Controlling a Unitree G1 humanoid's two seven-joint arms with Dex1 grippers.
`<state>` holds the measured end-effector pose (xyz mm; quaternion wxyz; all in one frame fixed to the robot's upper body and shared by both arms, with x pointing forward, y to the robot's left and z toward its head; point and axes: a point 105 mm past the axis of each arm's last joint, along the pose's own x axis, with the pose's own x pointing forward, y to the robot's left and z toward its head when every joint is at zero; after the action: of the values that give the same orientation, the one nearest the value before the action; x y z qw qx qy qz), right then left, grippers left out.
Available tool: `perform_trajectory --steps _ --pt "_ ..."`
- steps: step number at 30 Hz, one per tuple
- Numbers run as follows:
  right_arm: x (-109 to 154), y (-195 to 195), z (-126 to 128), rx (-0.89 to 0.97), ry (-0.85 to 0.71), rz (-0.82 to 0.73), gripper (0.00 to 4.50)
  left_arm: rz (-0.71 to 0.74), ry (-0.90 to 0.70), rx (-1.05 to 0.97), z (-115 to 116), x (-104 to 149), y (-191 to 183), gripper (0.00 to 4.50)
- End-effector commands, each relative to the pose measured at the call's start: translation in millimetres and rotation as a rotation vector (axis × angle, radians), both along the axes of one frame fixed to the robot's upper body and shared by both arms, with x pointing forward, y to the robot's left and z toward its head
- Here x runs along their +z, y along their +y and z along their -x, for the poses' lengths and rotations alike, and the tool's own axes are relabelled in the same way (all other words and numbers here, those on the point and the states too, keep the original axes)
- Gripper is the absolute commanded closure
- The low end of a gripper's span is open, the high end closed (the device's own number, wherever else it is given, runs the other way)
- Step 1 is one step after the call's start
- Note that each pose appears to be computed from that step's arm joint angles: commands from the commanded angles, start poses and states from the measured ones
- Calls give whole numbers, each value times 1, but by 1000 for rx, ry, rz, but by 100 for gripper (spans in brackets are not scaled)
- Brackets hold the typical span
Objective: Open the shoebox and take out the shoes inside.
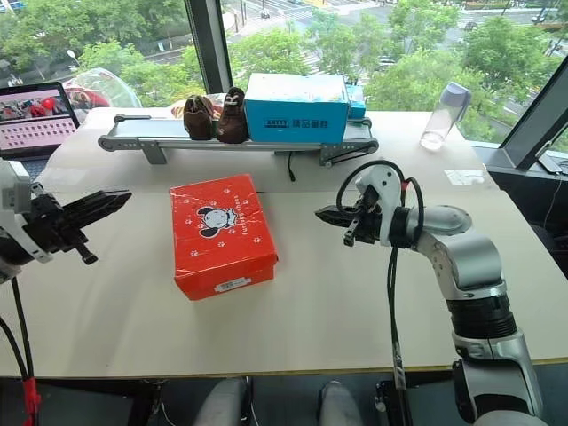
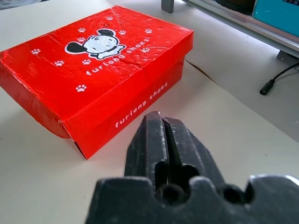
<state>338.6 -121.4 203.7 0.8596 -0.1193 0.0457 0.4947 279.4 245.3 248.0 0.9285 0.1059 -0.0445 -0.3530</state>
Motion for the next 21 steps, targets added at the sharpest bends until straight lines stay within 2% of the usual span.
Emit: perform_trajectory --steps 1,3,5,7,13,18,21 --pt "-8 2 -13 -35 -72 78 449 -145 66 191 -15 -22 33 446" --pt "-30 6 -27 -75 -68 143 449 -252 156 400 -27 -55 68 446" --pt "-43 15 -36 -73 -67 154 449 -334 193 434 -30 -81 73 446" --pt "-50 24 -44 -72 -71 151 449 -344 200 415 -35 -96 63 446" --pt "-65 52 -58 -35 -43 101 449 -288 187 326 -50 -118 16 446" --pt "-71 78 -50 58 -11 63 449 -225 186 228 -56 -123 -21 446" --pt "-79 85 -39 102 12 90 449 -281 230 115 -44 -138 -47 446"
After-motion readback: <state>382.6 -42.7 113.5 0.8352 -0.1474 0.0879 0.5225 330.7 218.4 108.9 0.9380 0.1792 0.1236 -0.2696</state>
